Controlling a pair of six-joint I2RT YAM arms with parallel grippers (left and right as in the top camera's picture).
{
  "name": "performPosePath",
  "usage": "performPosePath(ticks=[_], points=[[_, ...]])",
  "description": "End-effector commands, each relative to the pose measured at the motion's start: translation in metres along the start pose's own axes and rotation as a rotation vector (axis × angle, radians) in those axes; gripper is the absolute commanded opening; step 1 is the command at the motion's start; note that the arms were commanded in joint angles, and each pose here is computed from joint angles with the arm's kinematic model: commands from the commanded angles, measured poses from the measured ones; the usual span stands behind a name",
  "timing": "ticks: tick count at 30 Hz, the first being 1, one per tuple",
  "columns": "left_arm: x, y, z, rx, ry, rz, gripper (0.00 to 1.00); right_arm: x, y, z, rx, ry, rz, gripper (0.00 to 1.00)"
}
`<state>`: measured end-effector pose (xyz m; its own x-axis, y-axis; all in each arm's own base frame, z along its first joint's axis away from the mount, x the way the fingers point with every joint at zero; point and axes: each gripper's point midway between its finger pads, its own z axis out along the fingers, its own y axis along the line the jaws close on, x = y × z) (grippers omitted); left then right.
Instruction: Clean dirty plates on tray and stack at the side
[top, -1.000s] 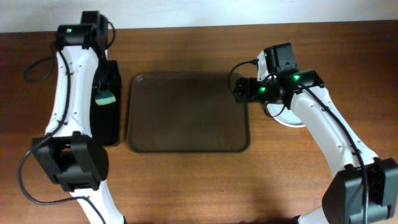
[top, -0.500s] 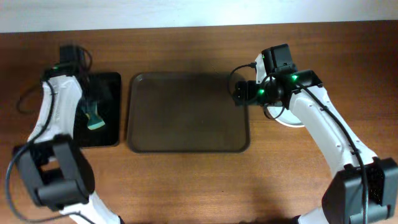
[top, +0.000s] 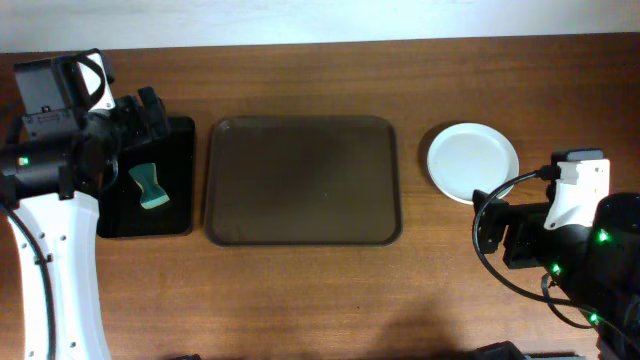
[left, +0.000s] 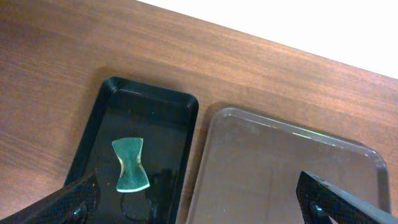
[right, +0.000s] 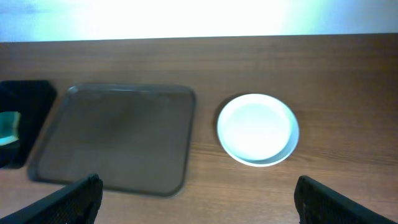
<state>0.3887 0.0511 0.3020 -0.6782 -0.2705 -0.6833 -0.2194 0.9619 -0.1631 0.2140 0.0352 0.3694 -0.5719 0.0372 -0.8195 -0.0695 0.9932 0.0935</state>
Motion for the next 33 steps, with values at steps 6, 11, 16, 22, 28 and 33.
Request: performPosePath(ticks=[6, 11, 16, 22, 28, 33], points=[[0.001, -0.002, 0.001, 0.013, 0.002, 0.016, 0.99, -0.007, -0.026, 0.027, 0.064, -0.305, -0.051, 0.98], [0.001, -0.002, 0.001, 0.013, 0.002, 0.016, 0.99, 0.054, -0.03, 0.061, 0.033, -0.562, -0.058, 0.98], [0.001, -0.002, 0.001, 0.013, 0.002, 0.016, 0.99, 0.102, -0.035, 0.099, 0.025, -0.665, -0.06, 0.98], [0.001, -0.002, 0.001, 0.013, 0.002, 0.016, 0.99, 0.157, -0.042, 0.145, 0.031, -0.524, -0.056, 0.98], [0.001, -0.002, 0.001, 0.013, 0.002, 0.016, 0.99, 0.156, -0.042, 0.144, 0.032, -0.526, -0.053, 0.98], [0.001, -0.002, 0.001, 0.013, 0.003, 0.016, 0.99, 0.156, -0.042, 0.144, 0.032, -0.526, -0.053, 0.98]])
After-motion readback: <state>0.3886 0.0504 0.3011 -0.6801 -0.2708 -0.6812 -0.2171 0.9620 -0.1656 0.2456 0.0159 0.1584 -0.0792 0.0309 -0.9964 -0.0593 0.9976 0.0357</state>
